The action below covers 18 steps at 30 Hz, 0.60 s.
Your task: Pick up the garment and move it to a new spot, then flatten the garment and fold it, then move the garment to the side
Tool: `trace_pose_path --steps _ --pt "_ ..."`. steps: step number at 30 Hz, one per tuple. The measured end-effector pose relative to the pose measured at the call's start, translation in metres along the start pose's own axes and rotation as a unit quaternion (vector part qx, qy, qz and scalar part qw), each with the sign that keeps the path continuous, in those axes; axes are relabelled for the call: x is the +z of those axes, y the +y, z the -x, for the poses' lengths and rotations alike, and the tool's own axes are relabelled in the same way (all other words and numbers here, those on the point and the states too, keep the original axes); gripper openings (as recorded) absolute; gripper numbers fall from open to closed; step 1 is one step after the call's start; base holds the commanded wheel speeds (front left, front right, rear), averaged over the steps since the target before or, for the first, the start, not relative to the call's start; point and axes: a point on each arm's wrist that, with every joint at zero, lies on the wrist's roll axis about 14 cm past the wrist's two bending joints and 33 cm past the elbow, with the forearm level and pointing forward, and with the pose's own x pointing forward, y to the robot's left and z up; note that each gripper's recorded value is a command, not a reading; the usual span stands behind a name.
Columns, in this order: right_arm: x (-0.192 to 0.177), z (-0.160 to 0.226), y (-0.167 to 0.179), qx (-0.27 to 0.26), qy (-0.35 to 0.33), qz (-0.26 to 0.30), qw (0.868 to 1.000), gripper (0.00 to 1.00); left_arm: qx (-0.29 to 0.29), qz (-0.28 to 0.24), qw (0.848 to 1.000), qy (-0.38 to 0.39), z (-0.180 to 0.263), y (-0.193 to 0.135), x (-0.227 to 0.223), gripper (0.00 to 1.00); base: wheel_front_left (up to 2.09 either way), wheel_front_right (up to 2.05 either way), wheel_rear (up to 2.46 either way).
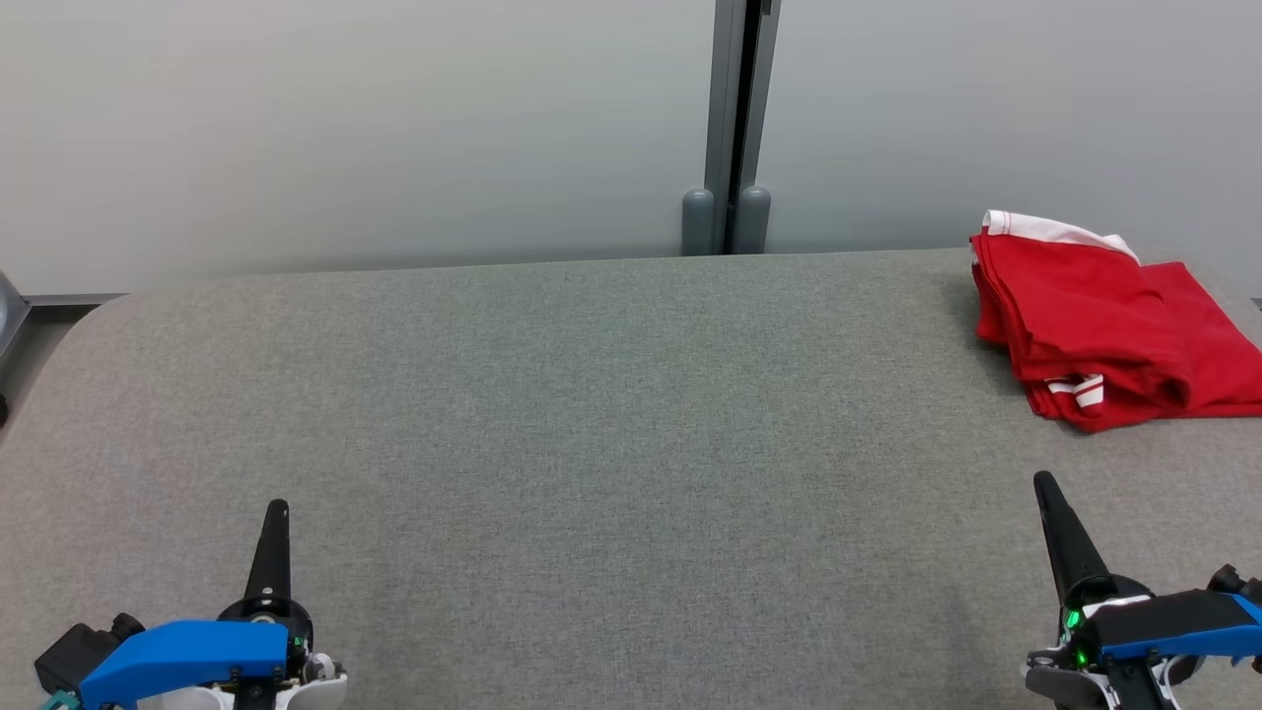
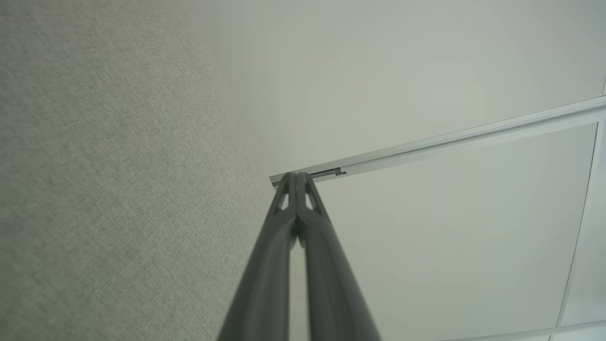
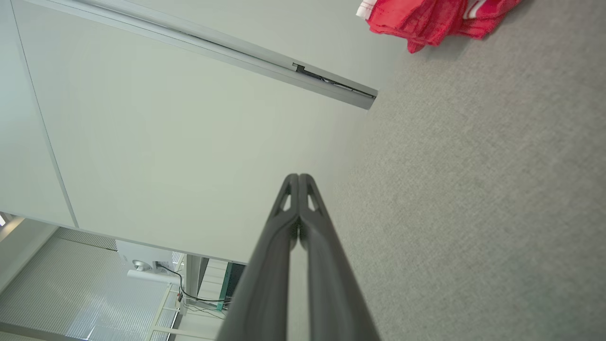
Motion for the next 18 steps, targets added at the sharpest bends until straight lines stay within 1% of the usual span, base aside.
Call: trace_pose_path --steps 18 --pt "0.0021 -0.0034 0.0028 0.007 -0.006 -0.07 0.997 0.0 -0.016 0.07 0.997 0.0 -0.0059 -0.01 0.0028 0.0 0.0 0.0 0.0"
